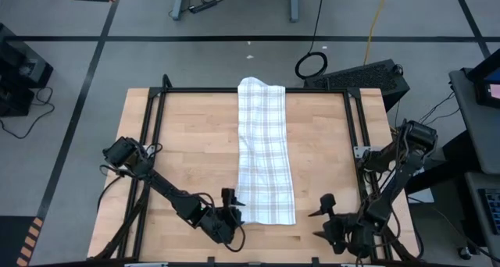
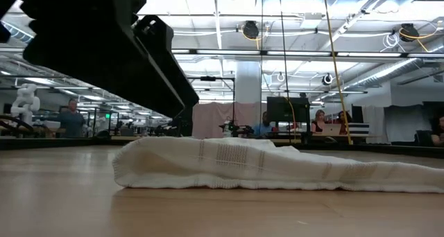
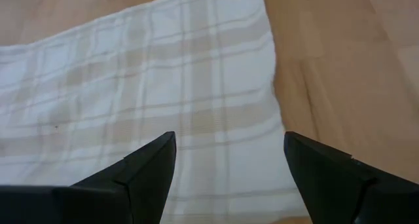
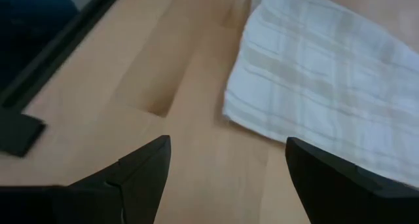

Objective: Roll towel into tight, uniform cylinder
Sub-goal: Roll the white towel

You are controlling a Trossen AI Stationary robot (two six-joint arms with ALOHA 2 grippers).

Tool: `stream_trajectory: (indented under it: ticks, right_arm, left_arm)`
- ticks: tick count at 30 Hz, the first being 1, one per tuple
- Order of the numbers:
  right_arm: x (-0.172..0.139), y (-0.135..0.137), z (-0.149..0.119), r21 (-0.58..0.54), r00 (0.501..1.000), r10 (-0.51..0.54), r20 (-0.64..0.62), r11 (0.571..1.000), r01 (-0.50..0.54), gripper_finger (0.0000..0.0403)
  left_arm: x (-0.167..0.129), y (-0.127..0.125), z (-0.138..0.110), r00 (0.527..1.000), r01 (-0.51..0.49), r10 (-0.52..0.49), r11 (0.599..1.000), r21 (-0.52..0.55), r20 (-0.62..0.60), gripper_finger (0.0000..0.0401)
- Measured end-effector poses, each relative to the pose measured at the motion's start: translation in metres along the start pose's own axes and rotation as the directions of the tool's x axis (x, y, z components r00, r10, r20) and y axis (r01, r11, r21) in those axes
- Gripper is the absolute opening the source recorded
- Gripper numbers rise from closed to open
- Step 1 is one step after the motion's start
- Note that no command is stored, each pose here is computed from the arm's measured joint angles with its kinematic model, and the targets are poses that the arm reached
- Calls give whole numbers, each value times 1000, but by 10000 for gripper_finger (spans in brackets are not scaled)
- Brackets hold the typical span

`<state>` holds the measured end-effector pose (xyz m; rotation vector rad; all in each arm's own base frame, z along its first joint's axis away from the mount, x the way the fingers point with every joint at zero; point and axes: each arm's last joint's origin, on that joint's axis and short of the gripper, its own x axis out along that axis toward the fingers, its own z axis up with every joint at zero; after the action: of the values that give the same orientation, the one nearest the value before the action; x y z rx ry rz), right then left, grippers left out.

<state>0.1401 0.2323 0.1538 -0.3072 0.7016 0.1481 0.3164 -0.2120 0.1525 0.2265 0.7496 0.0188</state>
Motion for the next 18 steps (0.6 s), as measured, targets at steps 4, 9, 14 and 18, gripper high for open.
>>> stream_trajectory:
  ticks: [4, 9, 14, 18]
  right_arm:
    - [3, 0, -3, -18, 999, -46, 7, 999, 46, 293]
    - [9, 0, -8, -74, 998, -45, -45, 996, 41, 293]
    - [16, 3, -14, -131, 996, -41, -85, 991, 30, 293]
    - [24, 2, -17, -154, 992, -63, -105, 987, 46, 293]
  left_arm:
    - [0, 1, 0, 1000, -15, 15, 1000, 0, 4, 287]
    - [1, -1, -8, 998, -13, 12, 999, -31, -54, 287]
    - [-4, -8, -13, 997, -27, 31, 998, 48, -73, 287]
    - [-5, -9, -17, 996, -33, 41, 995, 93, -80, 287]
